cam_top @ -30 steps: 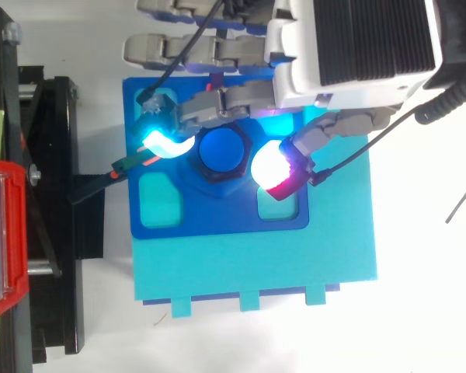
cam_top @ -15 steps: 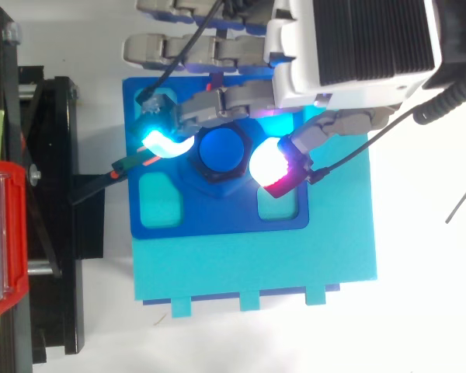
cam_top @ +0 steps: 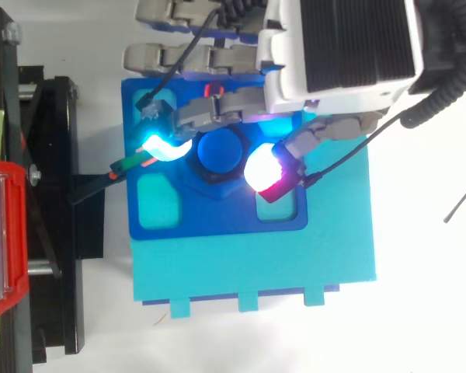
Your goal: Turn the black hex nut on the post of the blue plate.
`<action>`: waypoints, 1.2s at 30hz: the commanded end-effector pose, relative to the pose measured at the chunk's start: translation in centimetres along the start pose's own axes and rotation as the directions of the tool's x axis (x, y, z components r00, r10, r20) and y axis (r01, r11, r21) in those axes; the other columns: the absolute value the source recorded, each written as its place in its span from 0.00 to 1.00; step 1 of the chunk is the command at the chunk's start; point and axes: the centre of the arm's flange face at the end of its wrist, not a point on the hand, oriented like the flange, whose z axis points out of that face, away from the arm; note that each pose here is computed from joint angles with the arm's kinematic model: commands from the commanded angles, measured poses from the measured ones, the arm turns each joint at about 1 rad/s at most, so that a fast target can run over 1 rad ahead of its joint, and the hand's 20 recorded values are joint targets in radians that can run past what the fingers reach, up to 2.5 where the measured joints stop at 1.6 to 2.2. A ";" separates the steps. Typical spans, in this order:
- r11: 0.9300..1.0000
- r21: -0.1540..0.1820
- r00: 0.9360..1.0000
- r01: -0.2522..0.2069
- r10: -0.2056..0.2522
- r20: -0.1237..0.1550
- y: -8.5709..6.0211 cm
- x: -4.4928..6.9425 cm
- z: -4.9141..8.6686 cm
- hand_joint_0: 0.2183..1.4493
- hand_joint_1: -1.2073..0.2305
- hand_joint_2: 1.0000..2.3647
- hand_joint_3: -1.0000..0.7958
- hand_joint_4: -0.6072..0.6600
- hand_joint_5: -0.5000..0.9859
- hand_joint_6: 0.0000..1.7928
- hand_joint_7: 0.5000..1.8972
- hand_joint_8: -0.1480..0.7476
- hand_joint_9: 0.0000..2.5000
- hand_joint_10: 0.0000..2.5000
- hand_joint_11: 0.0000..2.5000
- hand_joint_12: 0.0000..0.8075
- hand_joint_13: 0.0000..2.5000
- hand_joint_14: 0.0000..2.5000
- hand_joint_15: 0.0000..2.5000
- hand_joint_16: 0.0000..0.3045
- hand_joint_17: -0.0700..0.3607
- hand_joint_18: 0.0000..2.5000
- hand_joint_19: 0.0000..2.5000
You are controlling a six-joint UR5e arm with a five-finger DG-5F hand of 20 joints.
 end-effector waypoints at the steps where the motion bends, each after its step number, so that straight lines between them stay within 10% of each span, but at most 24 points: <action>1: 1.000 -0.003 1.000 0.000 0.000 0.002 -0.1 0.4 0.2 0.20 0.25 0.00 0.28 0.42 0.13 0.28 0.09 0.29 0.00 0.00 0.00 0.39 0.00 0.00 0.00 0.16 0.42 0.00 0.00; 36: 1.000 -0.021 1.000 0.005 -0.005 0.011 0.3 -0.9 0.5 0.15 0.30 0.00 0.28 0.45 0.13 0.28 0.10 0.32 0.00 0.00 0.00 0.42 0.00 0.00 0.00 0.18 0.44 0.00 0.00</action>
